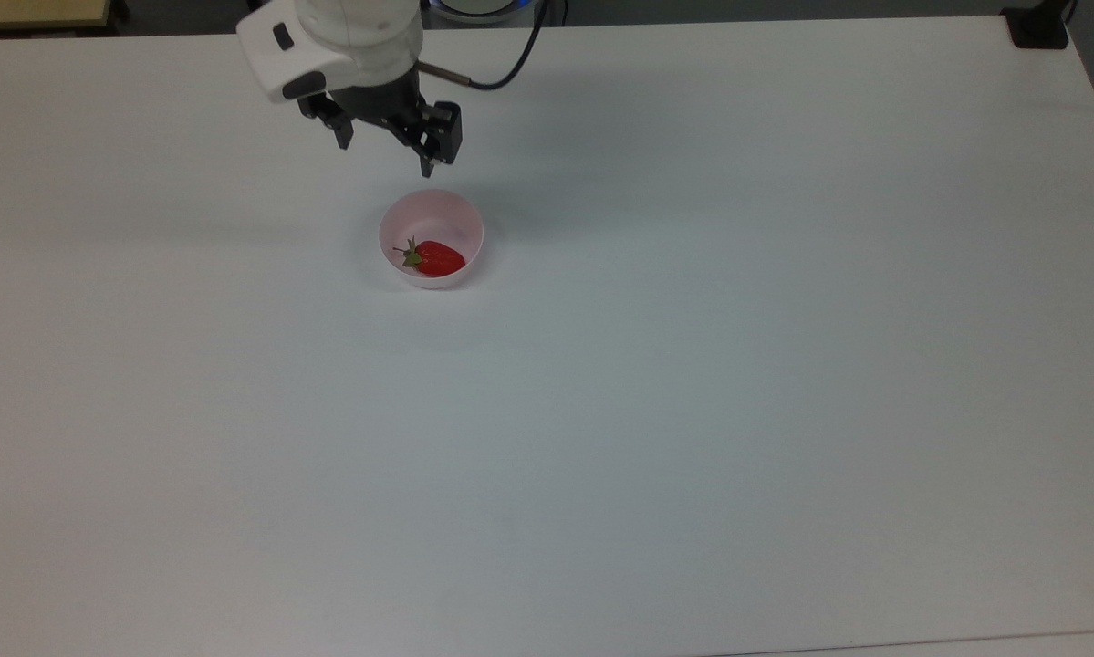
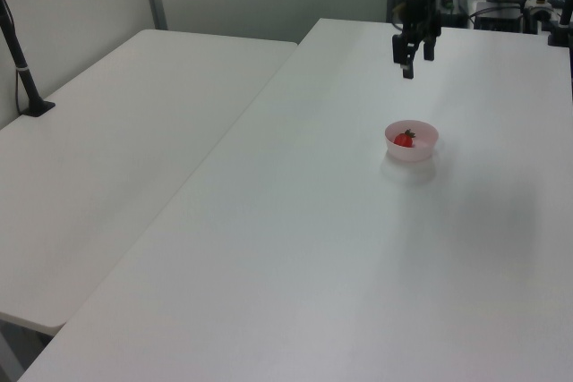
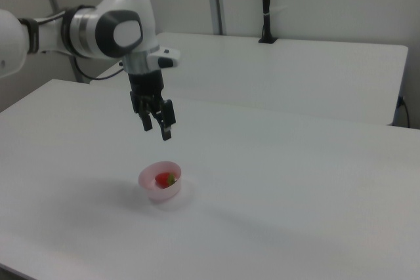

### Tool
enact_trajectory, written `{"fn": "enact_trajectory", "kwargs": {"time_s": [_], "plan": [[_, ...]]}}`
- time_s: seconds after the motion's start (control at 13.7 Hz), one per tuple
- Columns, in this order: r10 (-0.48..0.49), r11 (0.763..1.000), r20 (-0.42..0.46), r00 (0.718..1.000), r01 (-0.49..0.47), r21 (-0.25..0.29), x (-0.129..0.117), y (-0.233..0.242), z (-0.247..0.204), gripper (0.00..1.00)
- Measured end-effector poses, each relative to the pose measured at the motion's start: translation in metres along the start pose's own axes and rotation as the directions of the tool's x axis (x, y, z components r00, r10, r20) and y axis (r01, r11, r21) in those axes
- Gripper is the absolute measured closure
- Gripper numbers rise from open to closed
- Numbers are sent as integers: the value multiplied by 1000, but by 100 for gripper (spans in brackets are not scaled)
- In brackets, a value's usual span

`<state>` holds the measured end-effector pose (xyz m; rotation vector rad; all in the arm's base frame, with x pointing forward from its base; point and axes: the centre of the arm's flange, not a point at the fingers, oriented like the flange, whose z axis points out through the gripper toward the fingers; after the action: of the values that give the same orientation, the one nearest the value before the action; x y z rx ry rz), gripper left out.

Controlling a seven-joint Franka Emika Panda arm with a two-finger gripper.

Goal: Pick up strawberry from bowl
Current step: 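Move the gripper over the pink bowl and lower it toward the strawberry, then close the gripper on the red strawberry inside the bowl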

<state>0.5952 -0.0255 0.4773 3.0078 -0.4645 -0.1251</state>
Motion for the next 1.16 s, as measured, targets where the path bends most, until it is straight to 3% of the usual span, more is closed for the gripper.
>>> {"fn": "enact_trajectory", "kwargs": {"time_s": [0.22, 0.36, 0.58, 0.8, 1.02, 1.16], "plan": [[127, 992, -16, 992, -127, 9, 0, -3, 27, 19], [231, 973, -19, 973, -231, 15, -1, -5, 46, 24], [384, 923, -36, 923, -382, 38, -5, -9, 76, 25], [521, 853, -56, 852, -517, 77, -7, -12, 98, 23], [612, 789, -75, 788, -600, 128, -8, -13, 111, 19], [637, 768, -76, 767, -624, 142, -11, -14, 119, 21]]}}
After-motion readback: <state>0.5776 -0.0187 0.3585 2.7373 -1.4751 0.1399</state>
